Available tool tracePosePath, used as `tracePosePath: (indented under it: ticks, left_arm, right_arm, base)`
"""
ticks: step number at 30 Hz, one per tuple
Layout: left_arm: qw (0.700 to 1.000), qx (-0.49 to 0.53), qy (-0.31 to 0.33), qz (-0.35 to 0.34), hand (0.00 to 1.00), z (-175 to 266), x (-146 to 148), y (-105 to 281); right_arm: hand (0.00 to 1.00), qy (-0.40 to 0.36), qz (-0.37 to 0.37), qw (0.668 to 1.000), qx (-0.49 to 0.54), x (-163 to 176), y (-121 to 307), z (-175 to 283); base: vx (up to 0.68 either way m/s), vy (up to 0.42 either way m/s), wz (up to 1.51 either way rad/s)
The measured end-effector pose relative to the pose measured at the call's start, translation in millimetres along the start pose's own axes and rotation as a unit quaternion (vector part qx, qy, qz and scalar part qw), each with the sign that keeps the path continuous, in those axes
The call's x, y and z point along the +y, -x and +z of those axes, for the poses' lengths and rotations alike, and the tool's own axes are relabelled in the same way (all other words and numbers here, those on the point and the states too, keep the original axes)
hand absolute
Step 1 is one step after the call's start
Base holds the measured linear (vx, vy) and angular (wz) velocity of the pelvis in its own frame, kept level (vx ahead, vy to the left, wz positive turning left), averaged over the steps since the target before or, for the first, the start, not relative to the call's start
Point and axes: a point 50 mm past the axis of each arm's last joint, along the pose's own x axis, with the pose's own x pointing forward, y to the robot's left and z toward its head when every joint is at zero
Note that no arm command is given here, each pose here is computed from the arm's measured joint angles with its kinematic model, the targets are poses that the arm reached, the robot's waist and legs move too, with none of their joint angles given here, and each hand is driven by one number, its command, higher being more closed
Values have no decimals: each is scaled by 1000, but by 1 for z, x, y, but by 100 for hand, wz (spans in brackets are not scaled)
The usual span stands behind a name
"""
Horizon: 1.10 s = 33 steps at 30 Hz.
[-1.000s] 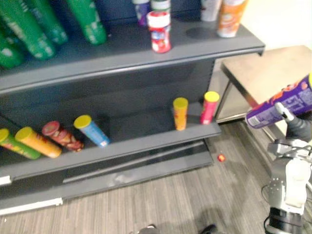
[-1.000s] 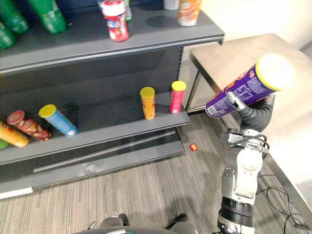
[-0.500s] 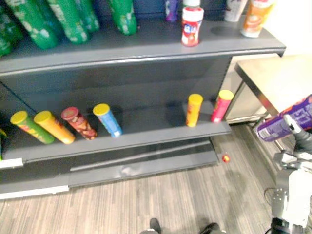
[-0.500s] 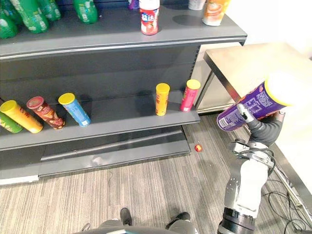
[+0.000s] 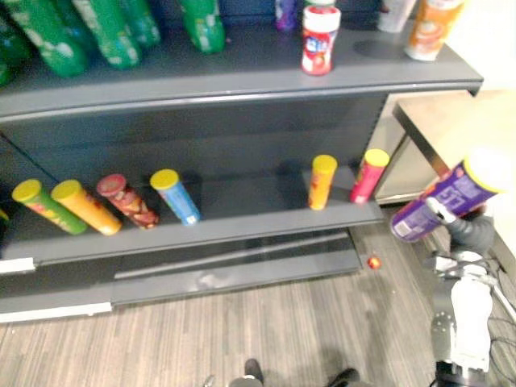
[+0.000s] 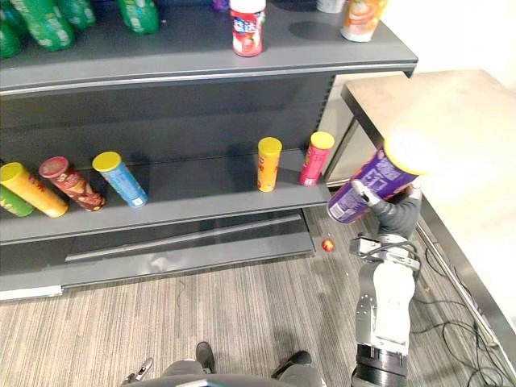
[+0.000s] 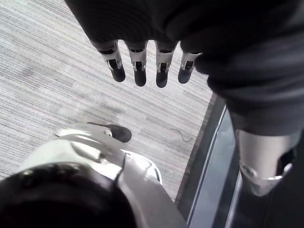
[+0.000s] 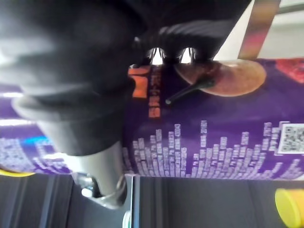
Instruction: Put the gum and the chips on the shelf.
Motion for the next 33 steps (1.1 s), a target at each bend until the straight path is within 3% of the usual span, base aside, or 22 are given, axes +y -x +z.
tracePosePath:
  ticks: [5, 10, 14, 25, 33]
  left_arm:
    - [998, -11, -60, -6, 0, 10, 5, -2]
    - [998, -17, -66, 12, 0, 17, 16, -3]
    - [998, -5, -57, 3, 0, 6, 8, -1]
    - [998, -19, -53, -8, 0, 17, -3, -5]
    - [997, -30, -74, -5, 0, 23, -7, -6]
  right_arm:
    - [100, 1, 42, 999, 33, 16, 10, -13]
    - [100, -24, 87, 996, 20, 40, 13, -8]
    - [100, -31, 106, 993, 28, 46, 17, -10]
    - [100, -40, 86, 993, 65, 31, 34, -20]
    - [100, -31, 103, 989, 99, 46, 36, -38]
  base:
    - [45, 93, 89]
    - [29, -118, 90]
    - [81, -162, 24]
    - [95, -64, 35]
    - [-26, 17, -5]
